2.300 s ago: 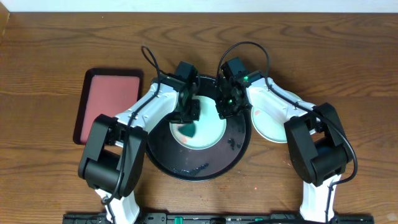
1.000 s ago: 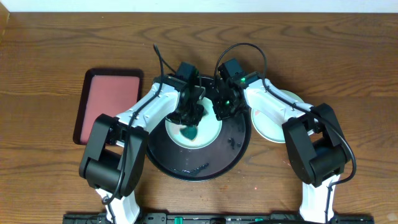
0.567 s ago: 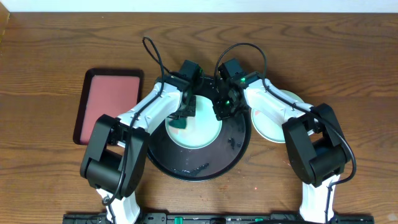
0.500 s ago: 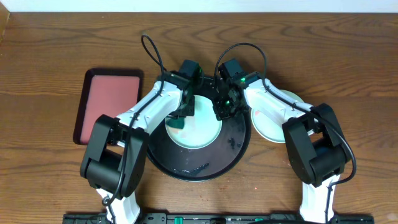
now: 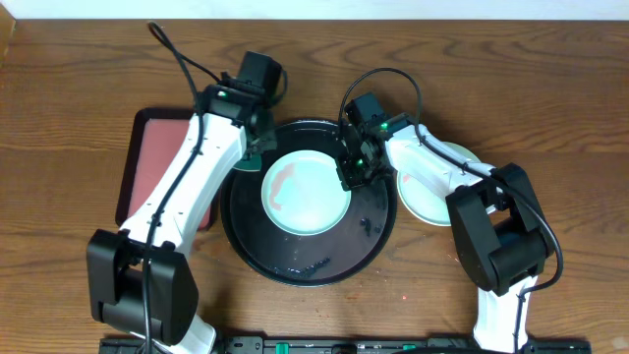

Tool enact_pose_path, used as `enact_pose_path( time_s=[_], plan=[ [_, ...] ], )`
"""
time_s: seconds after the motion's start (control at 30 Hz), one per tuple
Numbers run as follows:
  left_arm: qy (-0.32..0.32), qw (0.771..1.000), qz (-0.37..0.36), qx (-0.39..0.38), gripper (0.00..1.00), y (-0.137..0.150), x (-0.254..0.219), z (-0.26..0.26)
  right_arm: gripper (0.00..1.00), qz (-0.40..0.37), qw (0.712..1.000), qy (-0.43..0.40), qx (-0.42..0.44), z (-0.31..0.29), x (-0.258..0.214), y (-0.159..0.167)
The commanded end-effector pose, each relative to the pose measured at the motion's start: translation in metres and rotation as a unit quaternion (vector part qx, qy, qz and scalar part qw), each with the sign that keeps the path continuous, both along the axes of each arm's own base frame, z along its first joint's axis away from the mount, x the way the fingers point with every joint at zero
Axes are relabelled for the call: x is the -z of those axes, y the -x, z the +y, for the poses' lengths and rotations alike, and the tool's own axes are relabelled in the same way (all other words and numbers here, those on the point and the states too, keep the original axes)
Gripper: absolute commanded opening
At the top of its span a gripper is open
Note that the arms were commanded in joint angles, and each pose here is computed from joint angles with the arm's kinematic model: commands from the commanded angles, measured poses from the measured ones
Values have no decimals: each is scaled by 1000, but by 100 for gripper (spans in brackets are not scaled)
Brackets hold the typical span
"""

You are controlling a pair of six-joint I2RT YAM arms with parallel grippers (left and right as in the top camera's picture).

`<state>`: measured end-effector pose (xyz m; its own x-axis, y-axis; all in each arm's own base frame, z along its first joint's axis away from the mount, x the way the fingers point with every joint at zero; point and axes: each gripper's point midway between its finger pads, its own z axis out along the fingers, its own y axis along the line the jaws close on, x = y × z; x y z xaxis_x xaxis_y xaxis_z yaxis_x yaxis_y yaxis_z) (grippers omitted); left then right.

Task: Clean dirty plates on tray and stack at the side

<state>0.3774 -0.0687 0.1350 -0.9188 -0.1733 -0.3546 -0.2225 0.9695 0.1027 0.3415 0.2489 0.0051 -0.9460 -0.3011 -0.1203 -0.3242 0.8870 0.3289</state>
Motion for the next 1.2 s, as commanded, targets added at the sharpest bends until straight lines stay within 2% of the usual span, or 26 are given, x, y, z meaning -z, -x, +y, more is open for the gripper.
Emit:
enact_pose_path(
  time_s=[0.0, 0.23, 0.5, 0.67, 0.8, 1.0, 1.17],
  plan=[
    [-5, 1000, -9, -19, 8, -4, -6, 9, 1, -8, 1000, 10, 12, -1, -10, 1],
    [-5, 1000, -9, -19, 8, -4, -6, 9, 1, -101, 989, 98, 38, -31, -51, -14],
    [-5, 1000, -9, -19, 8, -4, -6, 9, 1, -270, 937, 212, 65, -61, -139, -22],
    [-5, 1000, -10, -19, 8, -4, -6, 9, 1, -365, 889, 263, 83, -69, -192, -17],
    [-4, 1000, -11, -19, 8, -5, -7, 9, 1, -435, 837, 316, 100, -75, -230, -7],
    [-4, 1000, -11, -19, 8, -5, -7, 9, 1, -502, 777, 365, 103, -71, -263, 9],
    [-4, 1000, -11, -19, 8, -5, -7, 9, 1, -561, 711, 408, 116, -67, -295, 24]
  ],
)
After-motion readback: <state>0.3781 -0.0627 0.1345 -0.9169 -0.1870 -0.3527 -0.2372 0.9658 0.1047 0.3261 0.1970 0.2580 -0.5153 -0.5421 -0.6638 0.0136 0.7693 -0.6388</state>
